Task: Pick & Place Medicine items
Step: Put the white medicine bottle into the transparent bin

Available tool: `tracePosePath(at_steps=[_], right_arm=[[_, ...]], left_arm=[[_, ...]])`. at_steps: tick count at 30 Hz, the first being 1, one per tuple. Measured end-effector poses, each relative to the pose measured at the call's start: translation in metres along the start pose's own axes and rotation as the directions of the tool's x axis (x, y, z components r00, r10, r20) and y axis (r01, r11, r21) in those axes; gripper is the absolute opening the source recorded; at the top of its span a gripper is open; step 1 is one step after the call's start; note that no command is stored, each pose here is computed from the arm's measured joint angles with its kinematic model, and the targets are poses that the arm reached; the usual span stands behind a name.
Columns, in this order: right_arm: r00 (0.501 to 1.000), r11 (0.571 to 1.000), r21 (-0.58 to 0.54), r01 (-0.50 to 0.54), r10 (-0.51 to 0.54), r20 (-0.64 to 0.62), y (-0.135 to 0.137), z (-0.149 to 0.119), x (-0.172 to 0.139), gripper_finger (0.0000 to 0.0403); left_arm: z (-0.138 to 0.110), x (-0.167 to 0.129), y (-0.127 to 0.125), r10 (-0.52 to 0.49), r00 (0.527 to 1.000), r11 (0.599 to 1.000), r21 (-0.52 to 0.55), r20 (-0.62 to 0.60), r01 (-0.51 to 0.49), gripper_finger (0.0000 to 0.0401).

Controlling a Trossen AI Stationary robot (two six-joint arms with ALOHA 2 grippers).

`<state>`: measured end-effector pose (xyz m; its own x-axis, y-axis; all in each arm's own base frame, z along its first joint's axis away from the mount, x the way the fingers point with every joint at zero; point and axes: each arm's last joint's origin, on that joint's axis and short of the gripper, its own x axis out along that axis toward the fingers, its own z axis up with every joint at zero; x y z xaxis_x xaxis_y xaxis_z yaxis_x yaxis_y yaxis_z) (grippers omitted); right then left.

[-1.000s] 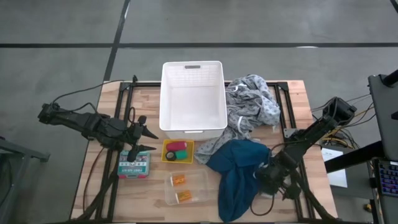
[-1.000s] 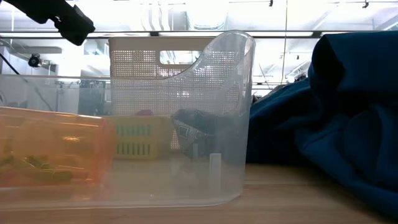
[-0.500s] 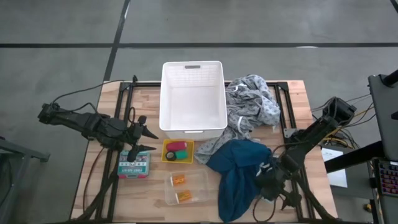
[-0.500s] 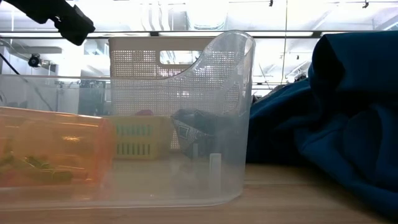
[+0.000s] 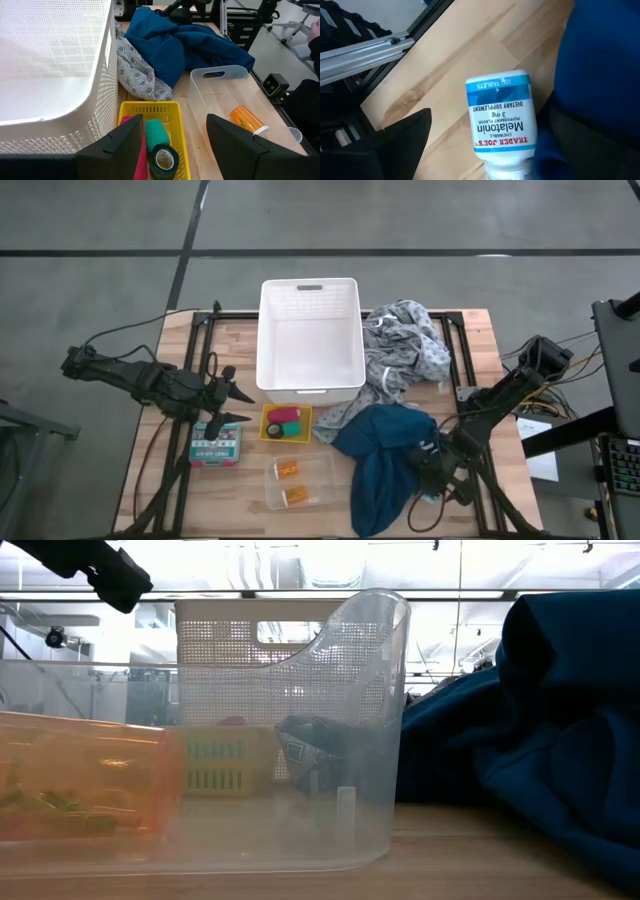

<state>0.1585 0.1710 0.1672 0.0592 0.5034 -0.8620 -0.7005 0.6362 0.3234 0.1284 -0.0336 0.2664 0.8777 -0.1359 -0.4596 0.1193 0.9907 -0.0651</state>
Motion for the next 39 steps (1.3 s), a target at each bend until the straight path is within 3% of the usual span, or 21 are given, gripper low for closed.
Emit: tracePosePath(at_steps=[16, 22, 34, 39], right_arm=[[0.997, 0.986, -0.167, -0.010, 0.022, 0.075, 0.002, -0.037, 0.033, 0.0400], [0.997, 0.977, -0.213, 0.003, 0.013, 0.074, 0.001, -0.039, 0.034, 0.0400], [0.996, 0.977, -0.210, 0.047, -0.030, 0.084, 0.000, -0.037, 0.033, 0.0398], [0.995, 0.976, -0.207, 0.064, -0.047, 0.088, -0.001, -0.036, 0.032, 0.0363]], left_arm=[[0.000, 0.000, 0.000, 0.000, 1.000, 1.000, 0.000, 0.000, 0.000, 0.0226], [0.000, 0.000, 0.000, 0.000, 1.000, 1.000, 0.000, 0.000, 0.000, 0.0226], [0.000, 0.000, 0.000, 0.000, 1.000, 1.000, 0.000, 0.000, 0.000, 0.0226], [0.000, 0.000, 0.000, 0.000, 1.000, 1.000, 0.000, 0.000, 0.000, 0.0226]])
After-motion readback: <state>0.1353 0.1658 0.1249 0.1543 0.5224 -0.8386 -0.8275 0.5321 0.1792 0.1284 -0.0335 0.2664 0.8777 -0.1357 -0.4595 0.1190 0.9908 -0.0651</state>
